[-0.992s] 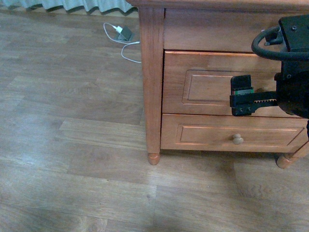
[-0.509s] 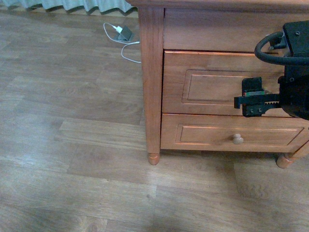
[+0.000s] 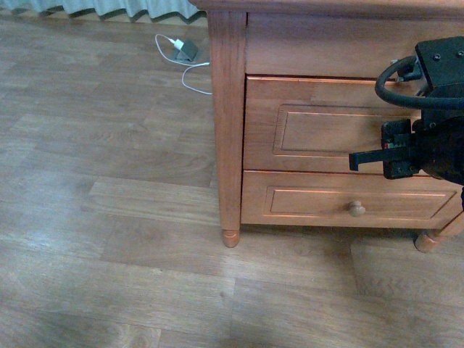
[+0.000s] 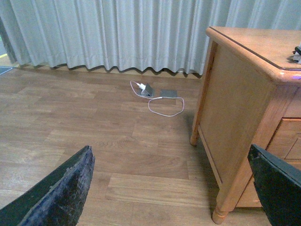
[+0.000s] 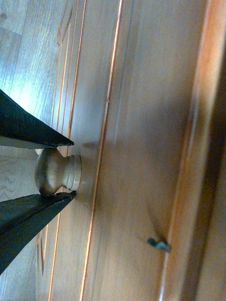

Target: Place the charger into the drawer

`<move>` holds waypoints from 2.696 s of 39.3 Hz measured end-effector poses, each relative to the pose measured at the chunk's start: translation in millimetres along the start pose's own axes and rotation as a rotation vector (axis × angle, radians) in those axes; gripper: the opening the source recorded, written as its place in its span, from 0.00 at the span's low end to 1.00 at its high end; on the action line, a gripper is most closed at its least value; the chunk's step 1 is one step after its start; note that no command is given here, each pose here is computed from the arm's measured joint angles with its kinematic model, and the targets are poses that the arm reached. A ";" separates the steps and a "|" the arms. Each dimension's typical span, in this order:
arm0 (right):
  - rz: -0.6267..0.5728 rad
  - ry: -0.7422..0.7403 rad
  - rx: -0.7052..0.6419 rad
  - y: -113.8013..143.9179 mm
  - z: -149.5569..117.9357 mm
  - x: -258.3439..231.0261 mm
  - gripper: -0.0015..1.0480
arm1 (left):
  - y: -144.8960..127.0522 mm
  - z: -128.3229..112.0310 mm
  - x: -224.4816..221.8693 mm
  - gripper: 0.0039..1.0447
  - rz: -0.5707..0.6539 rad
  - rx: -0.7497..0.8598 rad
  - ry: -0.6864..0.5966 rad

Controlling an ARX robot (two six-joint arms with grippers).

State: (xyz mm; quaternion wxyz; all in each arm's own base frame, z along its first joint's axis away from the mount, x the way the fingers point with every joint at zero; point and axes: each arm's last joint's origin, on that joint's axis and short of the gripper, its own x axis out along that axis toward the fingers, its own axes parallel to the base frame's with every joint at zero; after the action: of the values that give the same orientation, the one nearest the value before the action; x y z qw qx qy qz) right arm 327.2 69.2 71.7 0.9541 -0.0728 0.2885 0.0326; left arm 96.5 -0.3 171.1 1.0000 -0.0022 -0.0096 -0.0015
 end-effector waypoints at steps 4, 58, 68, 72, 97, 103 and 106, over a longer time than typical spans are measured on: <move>0.014 0.006 -0.008 -1.4 -1.3 -1.3 0.22 | 0.0 0.0 0.0 0.94 0.000 0.000 0.000; 0.217 -0.016 0.079 -59.6 -39.8 -183.1 0.86 | 0.0 0.0 0.0 0.94 0.000 0.000 0.000; 0.181 -0.200 0.195 -95.1 -38.0 -234.8 0.91 | 0.0 0.0 0.0 0.94 0.000 0.000 0.000; 0.134 -0.281 0.215 -102.5 -38.9 -242.7 0.91 | 0.0 0.0 0.0 0.94 0.000 0.000 0.000; -0.088 -0.588 0.139 -87.1 -44.5 -244.5 0.51 | 0.0 0.0 0.0 0.94 0.000 0.000 0.000; -0.071 -0.585 0.138 -80.7 -47.5 -242.6 0.56 | 0.0 0.0 0.0 0.94 0.000 0.000 0.000; -0.073 -0.586 0.139 -80.6 -47.4 -242.7 0.68 | 0.0 0.0 0.0 0.94 0.000 0.000 0.000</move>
State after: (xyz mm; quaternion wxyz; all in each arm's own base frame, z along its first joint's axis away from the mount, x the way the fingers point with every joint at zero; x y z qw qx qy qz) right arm 108.0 -22.7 177.2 1.0000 -0.0051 -0.0003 -0.0017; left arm 96.5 -0.3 171.1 1.0000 -0.0022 -0.0094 -0.0015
